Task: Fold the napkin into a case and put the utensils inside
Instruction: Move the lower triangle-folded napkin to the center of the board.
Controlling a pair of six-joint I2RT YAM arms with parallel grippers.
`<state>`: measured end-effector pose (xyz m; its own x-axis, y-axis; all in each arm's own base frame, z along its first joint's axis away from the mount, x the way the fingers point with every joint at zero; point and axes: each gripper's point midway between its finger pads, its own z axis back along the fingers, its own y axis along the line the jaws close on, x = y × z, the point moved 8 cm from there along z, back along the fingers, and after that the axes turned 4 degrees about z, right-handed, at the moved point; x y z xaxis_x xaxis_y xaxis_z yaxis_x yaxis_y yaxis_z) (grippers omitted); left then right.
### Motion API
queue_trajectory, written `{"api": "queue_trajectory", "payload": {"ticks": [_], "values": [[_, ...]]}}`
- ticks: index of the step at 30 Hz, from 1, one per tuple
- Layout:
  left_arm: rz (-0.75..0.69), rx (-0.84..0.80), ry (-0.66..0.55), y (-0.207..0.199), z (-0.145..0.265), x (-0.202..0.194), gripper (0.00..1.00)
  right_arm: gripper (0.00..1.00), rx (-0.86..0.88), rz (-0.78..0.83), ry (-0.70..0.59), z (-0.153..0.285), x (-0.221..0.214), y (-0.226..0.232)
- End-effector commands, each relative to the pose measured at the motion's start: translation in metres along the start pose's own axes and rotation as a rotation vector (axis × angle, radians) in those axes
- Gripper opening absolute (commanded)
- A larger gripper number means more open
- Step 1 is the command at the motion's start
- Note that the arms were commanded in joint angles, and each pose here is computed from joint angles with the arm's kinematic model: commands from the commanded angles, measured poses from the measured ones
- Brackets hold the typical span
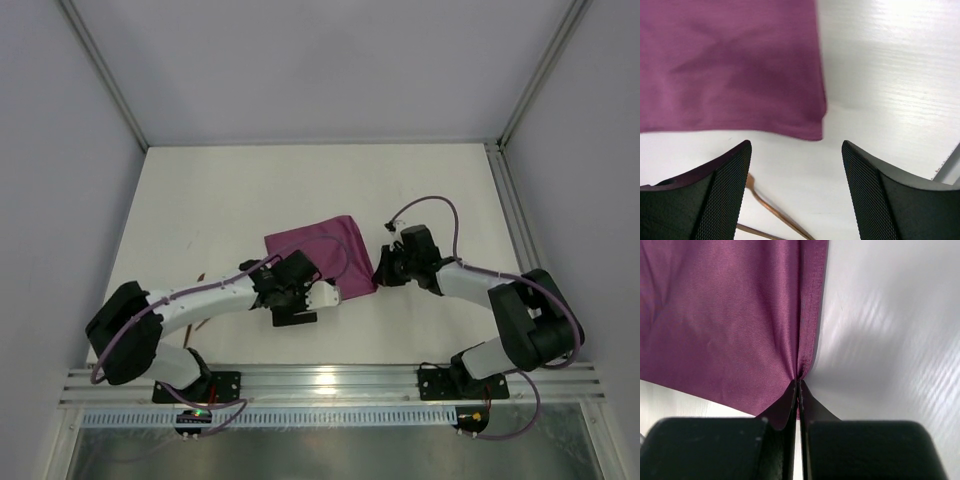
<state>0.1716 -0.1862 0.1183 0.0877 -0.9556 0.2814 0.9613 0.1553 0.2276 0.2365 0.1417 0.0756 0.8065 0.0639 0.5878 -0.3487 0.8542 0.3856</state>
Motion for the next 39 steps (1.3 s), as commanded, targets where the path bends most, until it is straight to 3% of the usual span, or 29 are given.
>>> {"api": "queue_trajectory", "payload": {"ticks": [1, 8, 12, 16, 18, 19, 20, 21, 23, 28, 33, 35, 37, 38, 39], "values": [[0.140, -0.039, -0.231, 0.021, 0.052, 0.020, 0.75, 0.03, -0.034, -0.056, 0.031, 0.018, -0.018, 0.001], [0.140, 0.010, -0.212, 0.028, 0.056, 0.010, 0.76, 0.03, -0.044, -0.133, 0.035, 0.038, -0.051, 0.002], [0.288, 0.062, -0.208, 0.043, 0.052, 0.019, 0.76, 0.03, -0.049, -0.165, 0.059, 0.046, -0.075, 0.010], [0.578, 0.143, -0.277, 0.092, 0.062, 0.017, 0.75, 0.03, -0.035, -0.227, 0.030, 0.059, -0.083, 0.015], [0.624, 0.192, -0.292, 0.110, 0.062, 0.017, 0.74, 0.03, -0.043, -0.243, 0.025, 0.064, -0.085, 0.016], [0.652, 0.205, -0.291, 0.117, 0.062, 0.014, 0.74, 0.06, -0.039, -0.244, -0.005, 0.068, -0.081, 0.017], [0.666, 0.203, -0.308, 0.121, 0.062, 0.016, 0.74, 0.29, -0.048, -0.253, -0.015, 0.071, -0.077, 0.019], [0.684, 0.196, -0.293, 0.125, 0.056, 0.015, 0.75, 0.38, -0.064, -0.247, -0.037, 0.073, -0.071, 0.018], [0.709, 0.166, -0.295, 0.128, 0.050, 0.018, 0.76, 0.49, -0.054, -0.199, -0.094, 0.080, -0.048, 0.025], [0.766, 0.132, -0.266, 0.141, 0.031, 0.016, 0.74, 0.56, -0.029, -0.122, -0.121, 0.080, 0.007, 0.027], [0.575, -0.038, -0.343, 0.108, 0.037, 0.015, 0.72, 0.55, -0.050, -0.044, -0.070, 0.074, 0.026, 0.024], [0.436, -0.113, -0.311, 0.072, 0.042, 0.016, 0.72, 0.55, -0.048, -0.026, -0.086, 0.080, 0.031, 0.026], [0.269, -0.141, -0.182, 0.049, 0.037, 0.005, 0.83, 0.55, -0.020, 0.026, -0.106, 0.085, 0.037, 0.029], [0.135, -0.141, -0.155, 0.035, 0.035, 0.010, 0.86, 0.55, 0.020, 0.073, -0.113, 0.088, 0.039, 0.033], [0.102, -0.123, -0.118, 0.026, 0.032, 0.007, 0.86, 0.55, 0.044, 0.079, -0.121, 0.090, 0.040, 0.036]]}}
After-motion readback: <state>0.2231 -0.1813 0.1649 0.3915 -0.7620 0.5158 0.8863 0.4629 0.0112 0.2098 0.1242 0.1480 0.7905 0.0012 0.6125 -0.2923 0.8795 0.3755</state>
